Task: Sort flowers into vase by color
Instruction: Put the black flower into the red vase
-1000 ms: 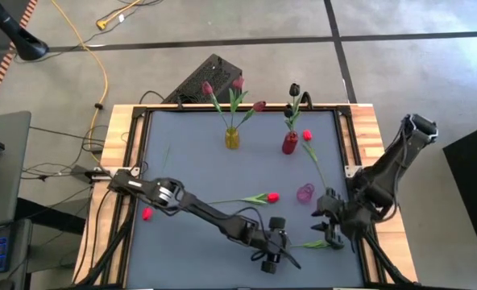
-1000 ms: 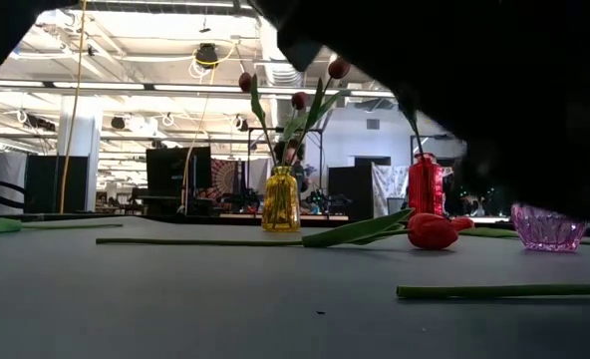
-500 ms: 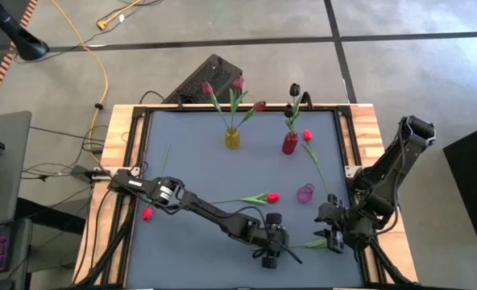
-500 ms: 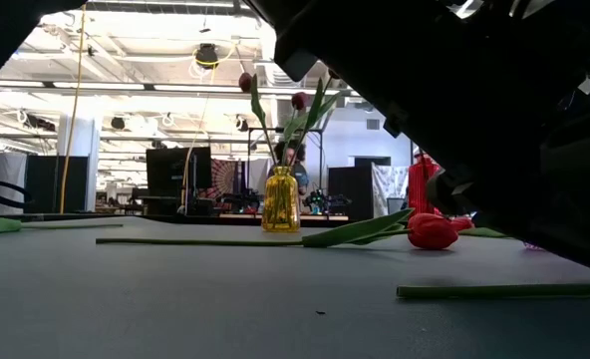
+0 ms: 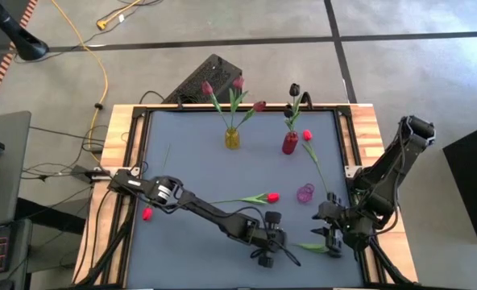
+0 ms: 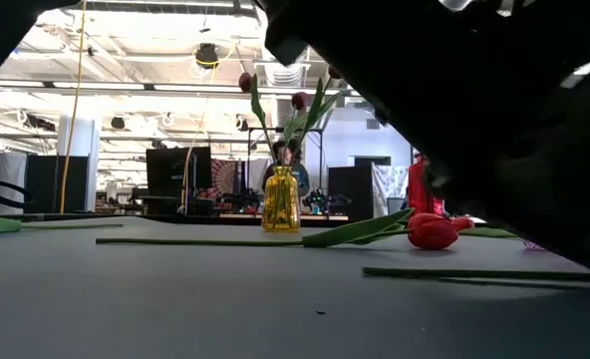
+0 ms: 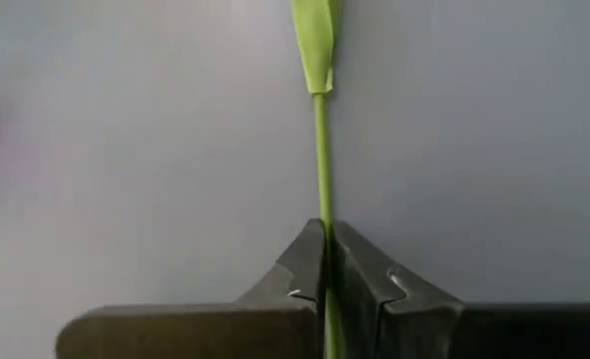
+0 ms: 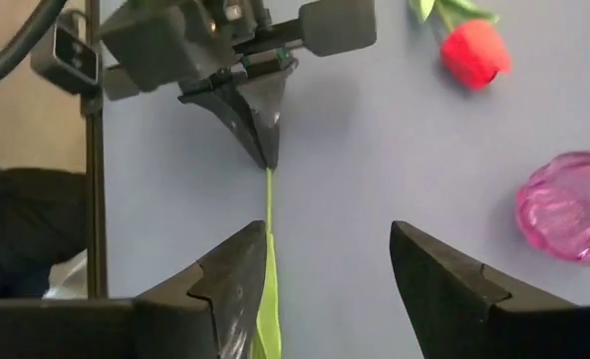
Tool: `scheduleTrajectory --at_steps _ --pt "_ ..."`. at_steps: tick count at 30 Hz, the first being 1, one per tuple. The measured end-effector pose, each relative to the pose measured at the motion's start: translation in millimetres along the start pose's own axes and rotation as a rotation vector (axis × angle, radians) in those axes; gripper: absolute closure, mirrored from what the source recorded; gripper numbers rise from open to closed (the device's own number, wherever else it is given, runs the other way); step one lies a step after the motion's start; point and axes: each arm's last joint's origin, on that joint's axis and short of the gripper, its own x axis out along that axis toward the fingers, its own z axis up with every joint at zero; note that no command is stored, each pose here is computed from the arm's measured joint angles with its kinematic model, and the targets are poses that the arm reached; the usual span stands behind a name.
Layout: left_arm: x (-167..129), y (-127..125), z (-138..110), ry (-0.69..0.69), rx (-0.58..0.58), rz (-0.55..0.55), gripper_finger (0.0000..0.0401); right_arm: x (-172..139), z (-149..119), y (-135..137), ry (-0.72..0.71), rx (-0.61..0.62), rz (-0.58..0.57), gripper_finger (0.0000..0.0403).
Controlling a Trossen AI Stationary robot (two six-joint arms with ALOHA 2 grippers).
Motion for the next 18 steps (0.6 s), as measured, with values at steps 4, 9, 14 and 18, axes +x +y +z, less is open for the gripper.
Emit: scheduleTrajectory --at_steps 4,9,14,18 --pt "-20 6 9 0.045 0.09 0.076 0.0401 -4 4 0 -0.06 -0.012 0.014 0.0164" --pt "-54 12 27 0.071 0.166 0.115 0.0401 -15 13 1 -0.173 -0.035 0.064 0.0164" --pt "-81 6 33 0.123 0.291 0.106 0.0401 -24 18 -1 -0.223 -0.067 0.095 0.0164" --pt "-98 2 34 0.169 0.336 0.091 0.0401 -29 21 -4 -0.266 -0.095 0.083 0.0164"
